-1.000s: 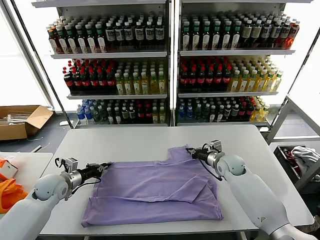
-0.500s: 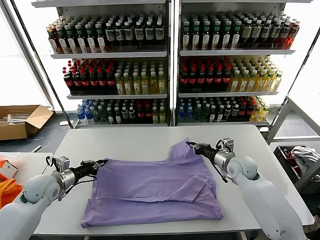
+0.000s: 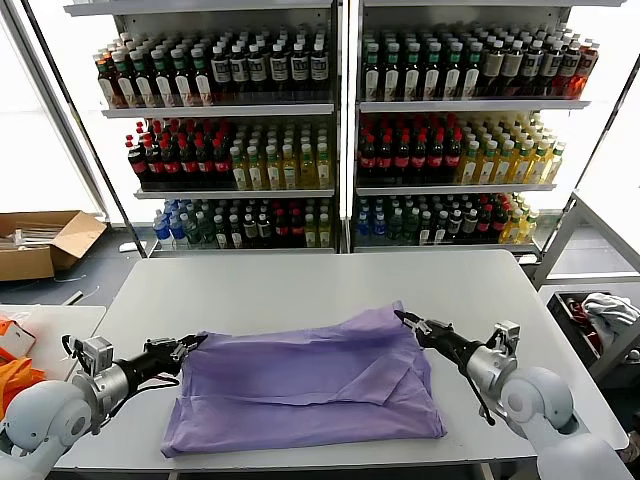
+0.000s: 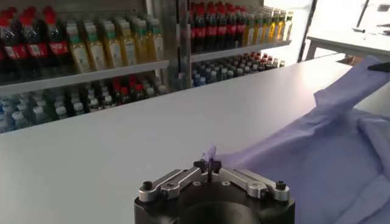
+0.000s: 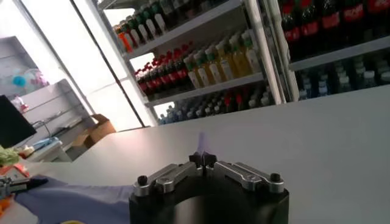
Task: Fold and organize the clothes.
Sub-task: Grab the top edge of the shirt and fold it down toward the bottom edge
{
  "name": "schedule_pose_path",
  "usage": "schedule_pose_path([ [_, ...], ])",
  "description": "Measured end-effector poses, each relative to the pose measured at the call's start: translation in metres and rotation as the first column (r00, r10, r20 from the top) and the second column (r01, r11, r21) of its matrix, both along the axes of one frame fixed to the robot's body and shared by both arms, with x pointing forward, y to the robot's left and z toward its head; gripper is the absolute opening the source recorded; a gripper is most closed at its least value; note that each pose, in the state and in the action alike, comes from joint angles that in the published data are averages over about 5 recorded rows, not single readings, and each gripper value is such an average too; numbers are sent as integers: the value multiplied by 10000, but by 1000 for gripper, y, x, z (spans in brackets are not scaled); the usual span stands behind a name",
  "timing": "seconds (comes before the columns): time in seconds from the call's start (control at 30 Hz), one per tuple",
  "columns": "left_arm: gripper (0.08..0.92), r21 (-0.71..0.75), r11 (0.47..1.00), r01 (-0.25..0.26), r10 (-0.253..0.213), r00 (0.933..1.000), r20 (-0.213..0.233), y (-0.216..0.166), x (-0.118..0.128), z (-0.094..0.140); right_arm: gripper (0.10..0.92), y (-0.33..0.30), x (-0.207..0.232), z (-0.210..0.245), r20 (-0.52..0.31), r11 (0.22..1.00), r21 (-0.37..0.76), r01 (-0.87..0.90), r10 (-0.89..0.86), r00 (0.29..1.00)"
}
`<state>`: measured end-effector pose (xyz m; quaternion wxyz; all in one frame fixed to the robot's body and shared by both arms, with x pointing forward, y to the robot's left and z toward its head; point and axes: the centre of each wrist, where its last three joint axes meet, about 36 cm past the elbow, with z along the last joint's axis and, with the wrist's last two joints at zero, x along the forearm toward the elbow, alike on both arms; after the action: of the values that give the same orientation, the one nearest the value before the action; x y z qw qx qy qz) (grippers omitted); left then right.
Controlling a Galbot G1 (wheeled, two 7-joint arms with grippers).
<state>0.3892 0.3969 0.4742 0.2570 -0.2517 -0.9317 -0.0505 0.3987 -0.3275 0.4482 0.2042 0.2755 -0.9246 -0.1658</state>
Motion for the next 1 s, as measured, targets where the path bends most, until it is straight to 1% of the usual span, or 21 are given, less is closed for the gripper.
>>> schedule_pose_path([
  [0.2,89,128,9998,176,-174,9998,-116,-5,-28,6,106,-4,-50,-2,-324,10000,3,76,-75,9994],
  [0.33,88,217,9992,345,-337,9987,-373,-10,-48,3,106,-2,-76,-7,-580,9999,-143,56,-64,9983],
  [0.5,87,332,9982,501,-471,9954,-837,-14,-69,-8,106,-2,-95,-11,-753,9985,-554,19,-61,9971],
  [0.57,90,444,9976,527,-484,9945,-925,-15,-76,-11,106,-2,-100,-12,-783,9973,-738,51,-109,9969],
  [0.63,113,575,9971,505,-452,9948,-910,-15,-79,-12,114,-3,-104,-12,-766,9955,-942,128,-200,9969],
  [0.73,187,763,9963,406,-345,9962,-797,-13,-83,-11,172,-7,-107,-11,-639,9915,-1268,299,-382,9972],
  [0.83,274,937,9953,241,-180,9977,-651,-10,-84,-8,266,-12,-108,-9,-310,9854,-1599,585,-643,9974],
  [1.0,421,1099,9938,-155,185,9995,-266,-8,-84,0,422,-23,-107,-4,761,9679,-2118,1355,-1219,9896],
])
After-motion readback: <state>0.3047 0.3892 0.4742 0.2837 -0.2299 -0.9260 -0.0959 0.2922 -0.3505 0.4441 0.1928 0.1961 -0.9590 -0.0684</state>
